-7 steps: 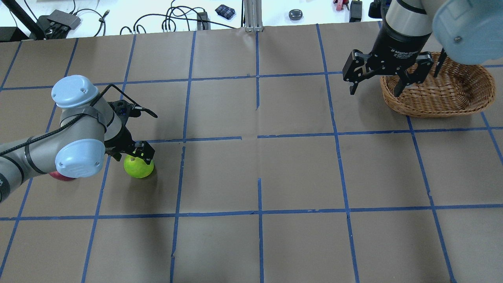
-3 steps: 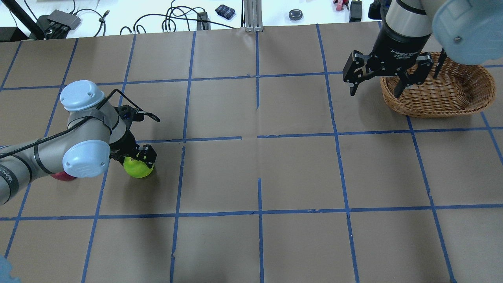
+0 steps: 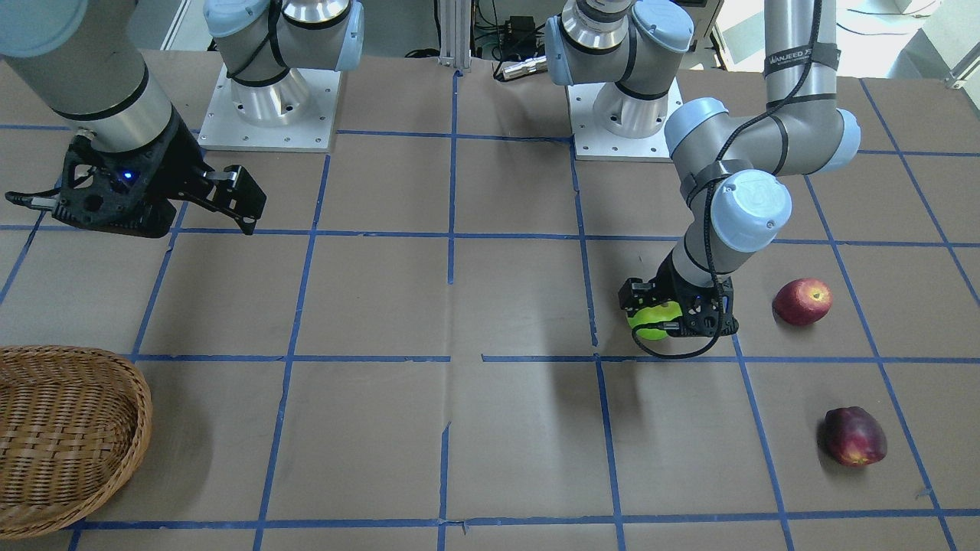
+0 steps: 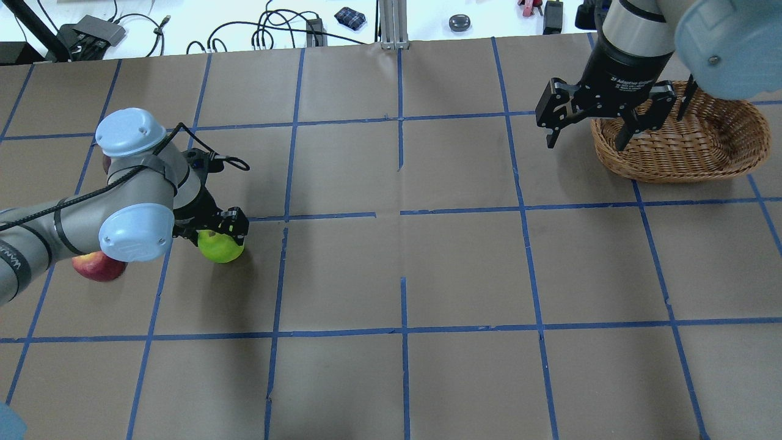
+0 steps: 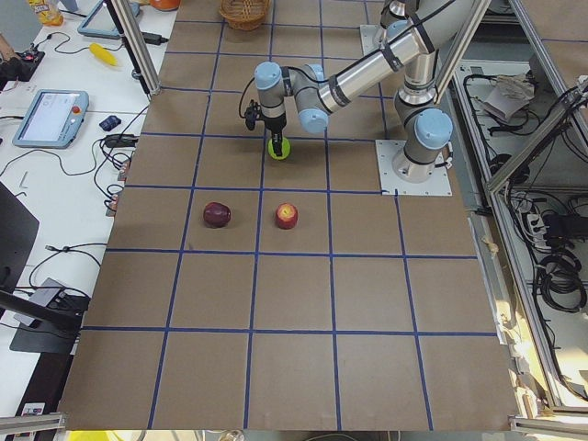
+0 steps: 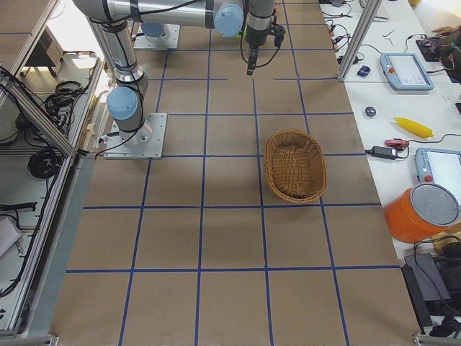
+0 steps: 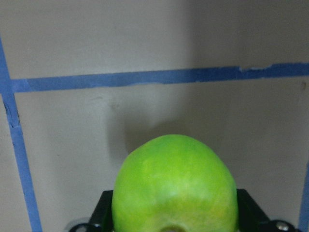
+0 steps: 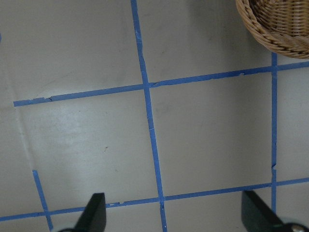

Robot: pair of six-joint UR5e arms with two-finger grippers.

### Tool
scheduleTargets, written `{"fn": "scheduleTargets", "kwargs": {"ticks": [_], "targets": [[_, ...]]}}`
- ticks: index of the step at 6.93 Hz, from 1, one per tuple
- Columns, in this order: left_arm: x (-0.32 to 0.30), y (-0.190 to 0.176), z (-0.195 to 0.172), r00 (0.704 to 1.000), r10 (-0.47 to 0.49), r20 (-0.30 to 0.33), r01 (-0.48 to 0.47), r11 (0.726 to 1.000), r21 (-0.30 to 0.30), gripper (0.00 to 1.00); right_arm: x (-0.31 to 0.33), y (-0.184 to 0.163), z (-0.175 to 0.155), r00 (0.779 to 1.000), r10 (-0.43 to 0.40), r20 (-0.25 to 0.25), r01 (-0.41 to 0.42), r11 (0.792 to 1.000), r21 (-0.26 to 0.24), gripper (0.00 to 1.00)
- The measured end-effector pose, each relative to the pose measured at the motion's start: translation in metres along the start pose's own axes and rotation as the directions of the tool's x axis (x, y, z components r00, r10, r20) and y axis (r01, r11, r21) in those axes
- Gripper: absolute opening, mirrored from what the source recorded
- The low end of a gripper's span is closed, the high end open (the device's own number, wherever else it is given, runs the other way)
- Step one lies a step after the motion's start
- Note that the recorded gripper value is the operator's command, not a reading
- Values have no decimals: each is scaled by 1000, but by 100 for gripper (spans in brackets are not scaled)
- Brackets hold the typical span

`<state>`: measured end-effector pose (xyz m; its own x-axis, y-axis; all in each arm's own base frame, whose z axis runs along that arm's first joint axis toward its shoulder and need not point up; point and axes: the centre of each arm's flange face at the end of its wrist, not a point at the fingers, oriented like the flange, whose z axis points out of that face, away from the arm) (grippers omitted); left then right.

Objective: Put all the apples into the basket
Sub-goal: 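Carry the green apple with the left gripper to table center and release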

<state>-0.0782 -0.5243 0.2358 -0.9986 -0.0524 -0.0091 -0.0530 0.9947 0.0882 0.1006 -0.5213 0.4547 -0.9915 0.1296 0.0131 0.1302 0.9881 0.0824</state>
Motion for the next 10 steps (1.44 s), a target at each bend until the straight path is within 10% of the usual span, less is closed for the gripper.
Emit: {"fn": "scheduleTargets", "kwargs": {"ticks": [4,5,6,10], "targets": [[203,-18,-13,953,-264,-145,267,964,1,34,26,-23,6,999,53,9,-54,998,41,100],[236,-16,6,940,-298,-166,303,953,5,81,28,-28,10,998,61,9,-61,997,42,100],[251,-14,21,935,-311,-169,316,949,0,100,29,-32,15,998,68,9,-68,997,36,100],[242,-12,-11,945,-275,-178,287,957,44,100,26,-49,45,998,68,11,-68,997,-22,100]]}}
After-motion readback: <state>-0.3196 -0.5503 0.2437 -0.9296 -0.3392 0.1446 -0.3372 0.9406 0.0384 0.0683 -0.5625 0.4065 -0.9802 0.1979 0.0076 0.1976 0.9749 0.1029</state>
